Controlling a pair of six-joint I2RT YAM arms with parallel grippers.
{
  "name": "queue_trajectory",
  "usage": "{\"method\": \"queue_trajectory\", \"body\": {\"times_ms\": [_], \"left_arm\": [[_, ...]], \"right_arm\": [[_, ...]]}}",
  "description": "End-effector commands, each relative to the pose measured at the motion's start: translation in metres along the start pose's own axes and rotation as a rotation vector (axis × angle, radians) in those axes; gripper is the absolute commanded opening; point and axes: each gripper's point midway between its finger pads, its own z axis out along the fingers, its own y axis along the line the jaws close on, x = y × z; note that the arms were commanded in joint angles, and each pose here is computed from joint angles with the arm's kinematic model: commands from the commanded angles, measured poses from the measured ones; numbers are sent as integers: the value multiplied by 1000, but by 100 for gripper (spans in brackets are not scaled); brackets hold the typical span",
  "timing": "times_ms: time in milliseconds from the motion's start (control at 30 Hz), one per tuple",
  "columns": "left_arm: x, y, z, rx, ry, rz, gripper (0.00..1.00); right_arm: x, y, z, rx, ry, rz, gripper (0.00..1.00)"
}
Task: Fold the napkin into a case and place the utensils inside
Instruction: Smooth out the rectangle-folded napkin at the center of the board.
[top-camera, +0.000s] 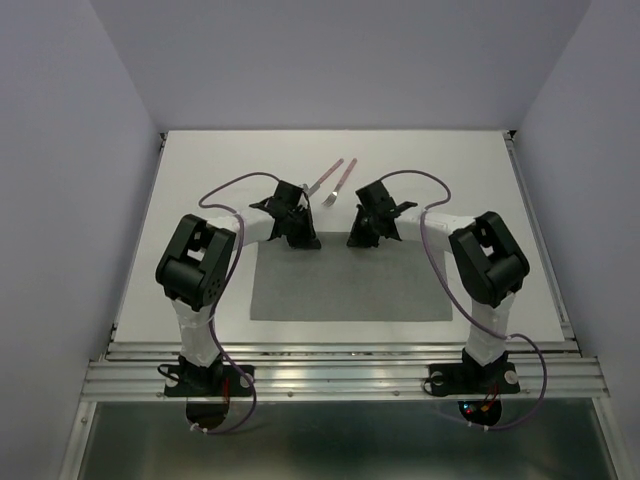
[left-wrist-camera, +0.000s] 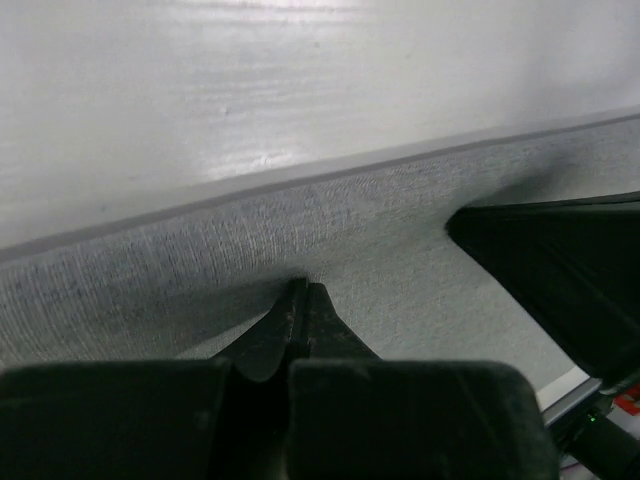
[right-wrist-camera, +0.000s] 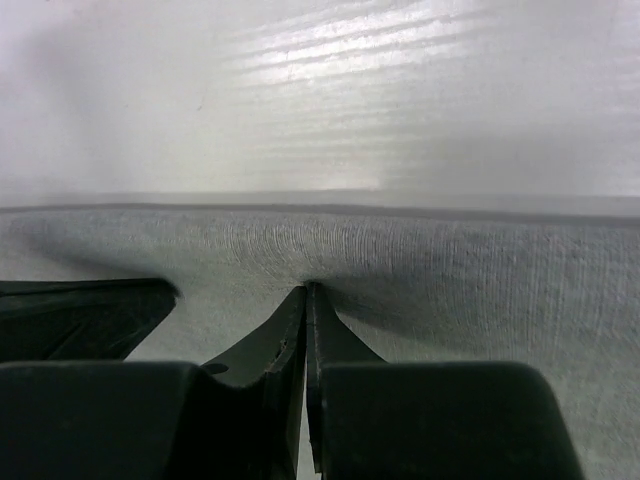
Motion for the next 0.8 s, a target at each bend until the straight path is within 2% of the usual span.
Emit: {"method": "queue_trajectory", "body": {"times_ms": [0,67,233,500,767], "left_arm": [[-20,-6,0,-16,-43,53,0],[-17,-4,2,-21,-30,59,0],[-4,10,12,-53,38,86,0],[6,30,12,-66,69,79,0],[4,36,11,-92,73,89,0]], "right_arm": [[-15,14,9,-23,-25,19,7],[-15,12,14,-33,-3,1,4],[-19,-4,13,-17,23,-35,4],[-35,-70,-13,34,8,2,6],[-60,-115,-39,61,-48,50,6]]}}
